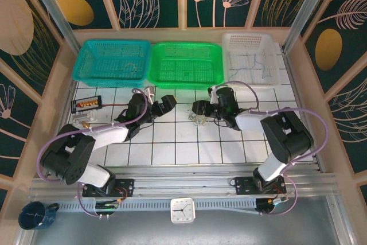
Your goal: Untangle the cables
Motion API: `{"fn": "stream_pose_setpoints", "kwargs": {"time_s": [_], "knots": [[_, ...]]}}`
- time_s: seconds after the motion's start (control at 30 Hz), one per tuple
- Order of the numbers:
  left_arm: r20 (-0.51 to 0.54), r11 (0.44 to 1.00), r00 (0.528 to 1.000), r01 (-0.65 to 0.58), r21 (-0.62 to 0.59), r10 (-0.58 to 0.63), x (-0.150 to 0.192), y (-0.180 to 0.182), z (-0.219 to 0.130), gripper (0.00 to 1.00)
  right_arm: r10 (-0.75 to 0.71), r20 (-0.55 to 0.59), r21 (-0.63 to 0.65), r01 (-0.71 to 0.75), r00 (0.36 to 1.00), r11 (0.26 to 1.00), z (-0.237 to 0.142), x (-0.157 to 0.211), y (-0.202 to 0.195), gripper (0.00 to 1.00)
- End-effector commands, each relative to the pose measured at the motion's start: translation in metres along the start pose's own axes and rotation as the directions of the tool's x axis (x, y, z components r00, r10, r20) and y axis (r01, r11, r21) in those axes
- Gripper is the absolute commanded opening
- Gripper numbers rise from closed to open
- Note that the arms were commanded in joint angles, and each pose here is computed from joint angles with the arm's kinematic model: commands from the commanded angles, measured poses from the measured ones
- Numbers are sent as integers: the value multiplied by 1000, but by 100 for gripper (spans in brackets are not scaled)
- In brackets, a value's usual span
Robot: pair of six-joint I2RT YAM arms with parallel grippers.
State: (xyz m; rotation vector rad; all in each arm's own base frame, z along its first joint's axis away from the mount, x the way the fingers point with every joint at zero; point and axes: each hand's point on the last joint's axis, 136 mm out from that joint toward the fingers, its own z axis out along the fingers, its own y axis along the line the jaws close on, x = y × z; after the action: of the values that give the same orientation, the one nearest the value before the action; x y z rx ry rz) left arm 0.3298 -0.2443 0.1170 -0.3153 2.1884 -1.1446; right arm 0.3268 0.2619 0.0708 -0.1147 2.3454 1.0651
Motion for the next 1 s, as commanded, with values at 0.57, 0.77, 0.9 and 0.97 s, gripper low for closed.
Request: {"fn": "stream_pose_setpoints", "kwargs": {"time_s": [0.57, 0.77, 0.9, 0.97], "knots": [[14, 998, 1000, -21, 54, 20, -6, -16, 1, 99, 15, 34, -242, -6, 999, 970, -6, -12, 54, 4], [6, 997, 999, -35, 62, 35, -6, -18, 3, 99, -35, 83, -249, 54, 996, 967, -24, -26, 70, 2], [3, 997, 999, -45, 67, 45, -6, -20, 3, 99, -67, 113, -267, 95, 991, 959, -37, -33, 83, 0], [3, 996, 999, -51, 70, 50, -6, -21, 2, 99, -84, 129, -275, 117, 988, 954, -44, -37, 89, 0]]}}
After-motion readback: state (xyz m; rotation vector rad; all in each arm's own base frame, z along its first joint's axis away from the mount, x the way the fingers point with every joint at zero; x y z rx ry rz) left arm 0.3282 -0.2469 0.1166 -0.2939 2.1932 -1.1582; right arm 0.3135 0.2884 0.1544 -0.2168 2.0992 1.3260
